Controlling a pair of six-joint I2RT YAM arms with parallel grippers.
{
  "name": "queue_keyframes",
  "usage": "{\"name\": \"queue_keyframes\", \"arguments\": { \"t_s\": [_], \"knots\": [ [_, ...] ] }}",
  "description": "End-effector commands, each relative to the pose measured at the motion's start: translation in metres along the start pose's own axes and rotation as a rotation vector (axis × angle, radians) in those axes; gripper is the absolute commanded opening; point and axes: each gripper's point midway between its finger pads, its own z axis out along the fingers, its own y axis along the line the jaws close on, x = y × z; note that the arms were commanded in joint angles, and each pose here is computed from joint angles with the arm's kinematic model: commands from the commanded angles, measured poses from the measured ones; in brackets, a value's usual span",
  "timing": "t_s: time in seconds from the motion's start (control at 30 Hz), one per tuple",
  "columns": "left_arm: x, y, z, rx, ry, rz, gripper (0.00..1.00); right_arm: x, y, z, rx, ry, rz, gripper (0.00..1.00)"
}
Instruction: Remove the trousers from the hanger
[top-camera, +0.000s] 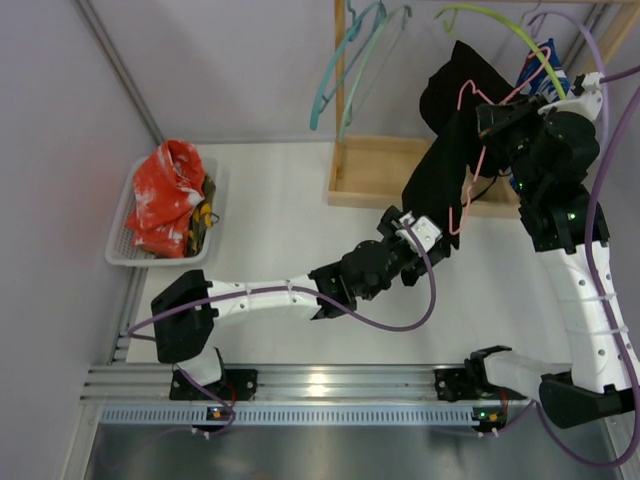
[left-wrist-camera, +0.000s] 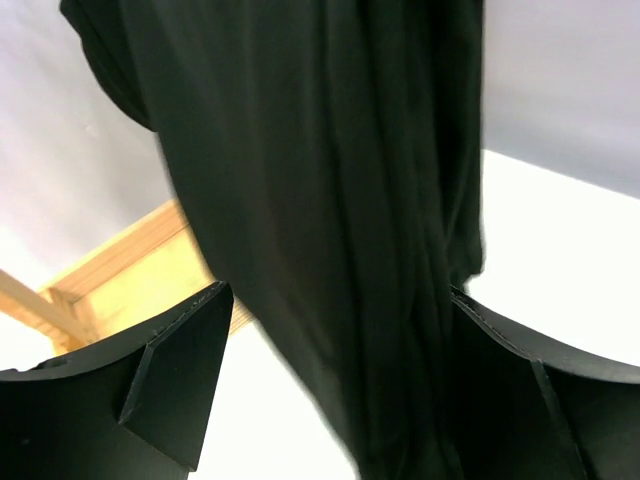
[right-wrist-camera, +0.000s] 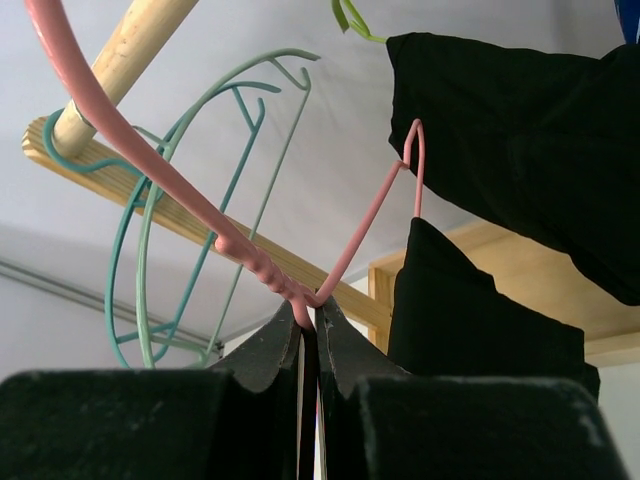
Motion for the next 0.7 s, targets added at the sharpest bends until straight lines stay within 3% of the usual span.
{"name": "queue_keyframes", "arguments": {
  "t_s": [0.0,0.2,0.53,0.63,0.67],
  "knots": [
    [-0.037,0.022,-0.015,-0.037,-0.097,-0.011,0.84,-0.044,0.041,-0.021,-0.141,-0.129,0.033,0.00],
    [-0.027,0.032,-0.020,-0.043,-0.080,0.040,0.84,-0.037,0.046,-0.020,-0.168,-0.105,0.046,0.00],
    [-0.038,0.052,0.006,-0.105,-0.100,0.016,0.86,-0.030,0.050,-0.020,-0.193,-0.070,0.071,0.00],
    [-0.042,0.053,0.009,-0.097,-0.112,0.010,0.80,-0.029,0.049,-0.019,-0.191,-0.067,0.070,0.00],
    [-0.043,0.054,0.009,-0.096,-0.114,0.011,0.72,-0.029,0.050,-0.019,-0.194,-0.065,0.070,0.00]
  ]
}}
